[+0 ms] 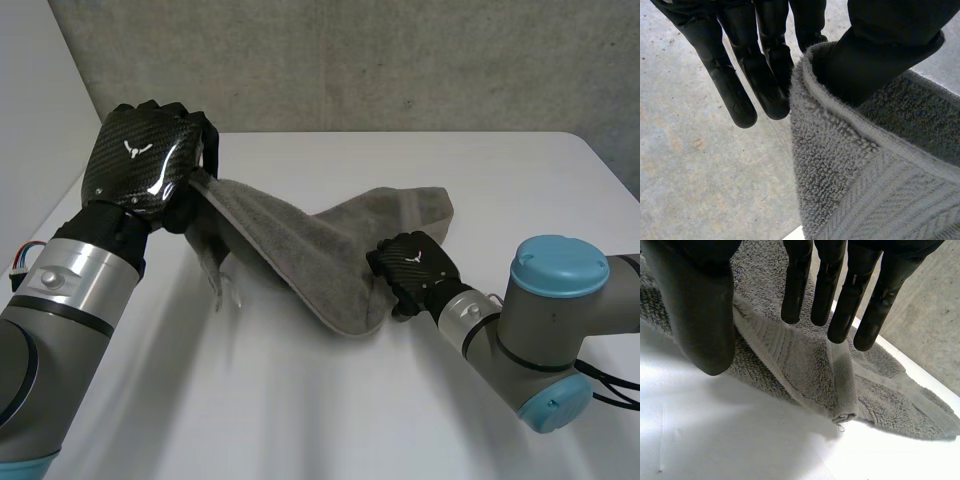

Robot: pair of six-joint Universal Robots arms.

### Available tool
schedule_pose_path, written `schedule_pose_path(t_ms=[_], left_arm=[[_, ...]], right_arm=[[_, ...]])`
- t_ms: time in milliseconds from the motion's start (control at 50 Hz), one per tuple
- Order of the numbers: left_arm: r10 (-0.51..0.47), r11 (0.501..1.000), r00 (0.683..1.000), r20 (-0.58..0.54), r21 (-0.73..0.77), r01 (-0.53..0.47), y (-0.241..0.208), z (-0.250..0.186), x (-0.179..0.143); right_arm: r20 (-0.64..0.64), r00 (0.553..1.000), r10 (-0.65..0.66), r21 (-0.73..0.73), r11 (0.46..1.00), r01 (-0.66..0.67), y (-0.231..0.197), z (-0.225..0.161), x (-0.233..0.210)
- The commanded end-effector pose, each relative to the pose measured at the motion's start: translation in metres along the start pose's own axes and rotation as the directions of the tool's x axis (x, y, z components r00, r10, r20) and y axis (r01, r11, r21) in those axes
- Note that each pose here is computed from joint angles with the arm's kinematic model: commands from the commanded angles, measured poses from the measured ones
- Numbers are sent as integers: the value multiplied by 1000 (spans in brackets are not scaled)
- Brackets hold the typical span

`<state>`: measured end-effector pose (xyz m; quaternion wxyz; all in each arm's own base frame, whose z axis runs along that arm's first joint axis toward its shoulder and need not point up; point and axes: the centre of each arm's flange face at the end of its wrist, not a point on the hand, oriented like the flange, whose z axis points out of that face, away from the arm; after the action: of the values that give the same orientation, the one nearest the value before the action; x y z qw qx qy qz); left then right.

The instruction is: Fold the towel.

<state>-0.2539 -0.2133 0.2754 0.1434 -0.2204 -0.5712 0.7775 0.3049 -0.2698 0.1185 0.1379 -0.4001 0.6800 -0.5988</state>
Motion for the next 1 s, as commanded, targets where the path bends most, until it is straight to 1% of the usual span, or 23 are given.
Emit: schedule_pose_path(t_ms=[20, 180, 240, 280, 340, 380, 460, 480, 500, 540, 560, 600, 620, 660, 700, 740, 840, 880, 900, 940, 960, 980, 1000], left_arm=[[-4, 1000, 1000, 1, 0, 4, 0, 0, 0], [-3, 1000, 1000, 2, -2, 3, 2, 0, -1], [-3, 1000, 1000, 5, -10, 3, 5, 0, -2], [-1, 1000, 1000, 14, -18, 1, 8, 1, -5], [6, 999, 999, 46, -38, -5, 14, 3, -15], [11, 998, 998, 68, -59, -7, 21, 4, -22], [9, 996, 998, 69, -92, -3, 31, 3, -23], [10, 995, 998, 68, -102, -3, 33, 3, -23], [10, 995, 998, 68, -102, -3, 33, 3, -23], [9, 994, 998, 66, -105, -2, 33, 2, -23], [9, 994, 998, 66, -105, -2, 33, 2, -23], [9, 995, 998, 65, -102, -3, 31, 2, -23], [9, 995, 998, 64, -97, -3, 27, 1, -23], [10, 997, 998, 64, -77, -5, 16, -1, -23], [13, 999, 998, 62, -51, -10, -4, -4, -24], [12, 999, 998, 56, -45, -10, -11, -4, -24], [7, 996, 999, 42, -89, -3, -18, -3, -23], [-3, 987, 999, 32, -162, 8, -7, 1, -22], [-3, 987, 999, 32, -163, 8, -7, 1, -22], [-15, 961, 1000, 17, -276, 19, 22, 10, -20], [-15, 961, 1000, 17, -277, 19, 23, 10, -20], [-23, 945, 1000, 11, -327, 25, 36, 14, -20], [-23, 945, 1000, 11, -327, 25, 36, 14, -20]], right_arm=[[3, 1000, 1, 0, 1000, -1, 1, 1, -1], [-4, 1000, 8, 6, 1000, -8, -1, 4, 1], [-32, 999, 35, 36, 999, -33, -14, 0, 11], [-60, 996, 63, 117, 992, -55, -47, -11, 25], [-82, 994, 79, 155, 986, -65, -62, -18, 34], [-131, 987, 90, 204, 977, -62, -86, -33, 55], [-168, 983, 73, 192, 980, -40, -104, -52, 71], [-186, 981, 51, 178, 984, -17, -113, -63, 77], [-186, 981, 51, 178, 984, -17, -113, -63, 77], [-244, 970, -22, 169, 983, 65, -140, -90, 92], [-244, 969, -22, 169, 983, 65, -141, -90, 92], [-302, 947, -112, 169, 971, 169, -170, -119, 98], [-302, 947, -113, 169, 971, 169, -170, -120, 98], [-360, 913, -190, 174, 948, 266, -200, -144, 100], [-372, 904, -212, 165, 943, 289, -211, -155, 100], [-370, 900, -230, 143, 943, 300, -218, -163, 99], [-310, 916, -253, 43, 959, 279, -215, -169, 95], [-217, 939, -267, -72, 964, 258, -191, -151, 92], [-217, 939, -267, -73, 964, 258, -191, -151, 92], [-104, 950, -293, -200, 942, 269, -159, -128, 89], [-103, 950, -293, -201, 942, 269, -159, -128, 89], [-66, 949, -307, -247, 927, 283, -147, -121, 87], [-17, 946, -325, -311, 900, 304, -131, -110, 85]])
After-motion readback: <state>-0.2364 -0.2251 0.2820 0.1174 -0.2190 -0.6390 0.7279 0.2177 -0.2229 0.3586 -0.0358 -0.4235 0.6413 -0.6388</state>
